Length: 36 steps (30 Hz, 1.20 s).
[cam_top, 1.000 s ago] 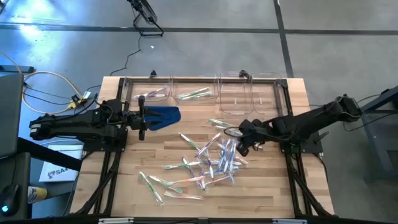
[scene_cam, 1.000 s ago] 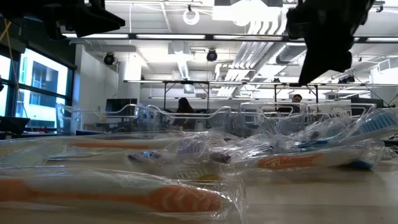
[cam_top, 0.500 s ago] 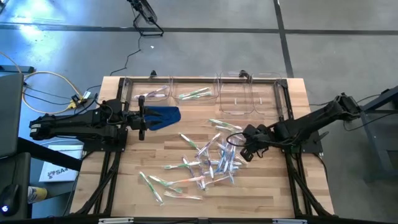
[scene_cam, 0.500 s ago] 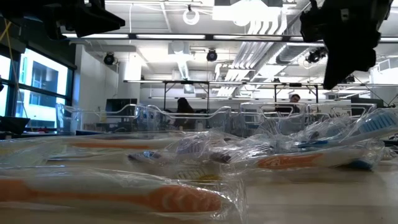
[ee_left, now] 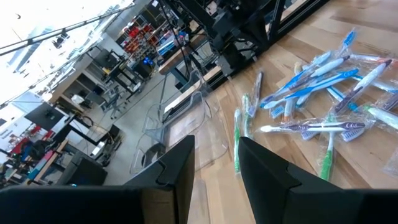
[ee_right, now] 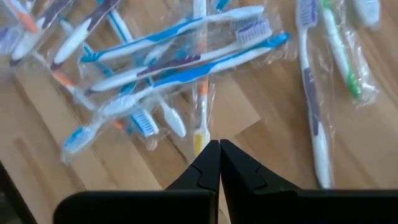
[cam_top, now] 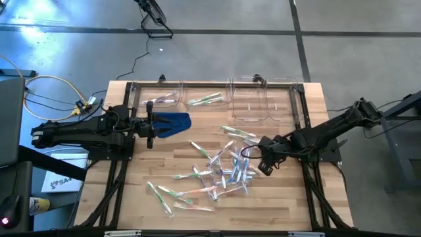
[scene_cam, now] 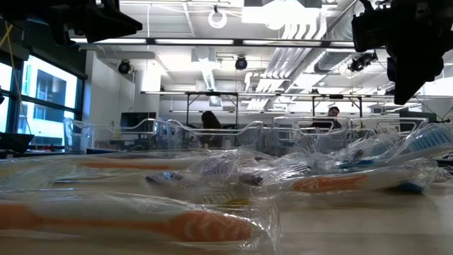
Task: Pick & Place Toothbrushes
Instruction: Put the violet toothbrush into the left transparent bin
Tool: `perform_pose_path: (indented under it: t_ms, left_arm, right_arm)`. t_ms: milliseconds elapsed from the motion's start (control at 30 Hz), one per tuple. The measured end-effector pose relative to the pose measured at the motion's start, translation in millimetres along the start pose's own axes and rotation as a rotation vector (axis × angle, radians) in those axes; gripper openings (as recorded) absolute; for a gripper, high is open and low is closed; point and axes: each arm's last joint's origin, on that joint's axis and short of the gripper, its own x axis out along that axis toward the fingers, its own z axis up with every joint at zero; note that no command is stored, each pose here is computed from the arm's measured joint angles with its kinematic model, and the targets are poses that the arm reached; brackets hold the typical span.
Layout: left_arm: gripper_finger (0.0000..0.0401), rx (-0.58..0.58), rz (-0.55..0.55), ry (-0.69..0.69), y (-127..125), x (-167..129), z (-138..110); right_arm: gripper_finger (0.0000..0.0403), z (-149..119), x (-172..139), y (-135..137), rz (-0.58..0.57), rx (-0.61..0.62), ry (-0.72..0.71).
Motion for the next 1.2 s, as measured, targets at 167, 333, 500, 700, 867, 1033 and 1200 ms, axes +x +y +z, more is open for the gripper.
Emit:
perform_pose_path:
  t_ms: [167,333,500,700,867,1033,1200]
  left_arm:
    - [0.012,0.0,0.0,0.0,0.0,0.0,0.0]
    - [0.012,0.0,0.0,0.0,0.0,-0.1,0.0]
    - [0.012,0.0,0.0,0.0,0.0,-0.1,0.0]
    - [0.012,-0.007,-0.001,0.001,-0.1,-0.1,-0.1]
    - [0.012,-0.007,-0.005,0.006,-0.5,-0.1,-0.5]
    - [0.012,-0.008,-0.006,0.007,-0.5,-0.1,-0.6]
    - [0.012,-0.008,-0.005,0.008,-0.5,-0.1,-0.6]
  right_arm:
    - [0.0005,0.6,0.0,-0.6,-0.008,-0.068,-0.008]
    - [0.0005,0.6,0.2,-5.3,-0.062,-0.036,-0.013]
    - [0.0004,-1.8,2.8,-10.5,-0.15,0.037,-0.008]
    - [0.0004,-3.7,22.2,-7.9,-0.251,0.046,0.035]
    - [0.0006,-3.8,37.3,-6.5,-0.316,0.003,0.061]
    - [0.0032,0.7,45.0,-9.9,-0.353,0.032,0.075]
    - [0.0093,5.8,49.7,-15.5,-0.389,0.043,0.095]
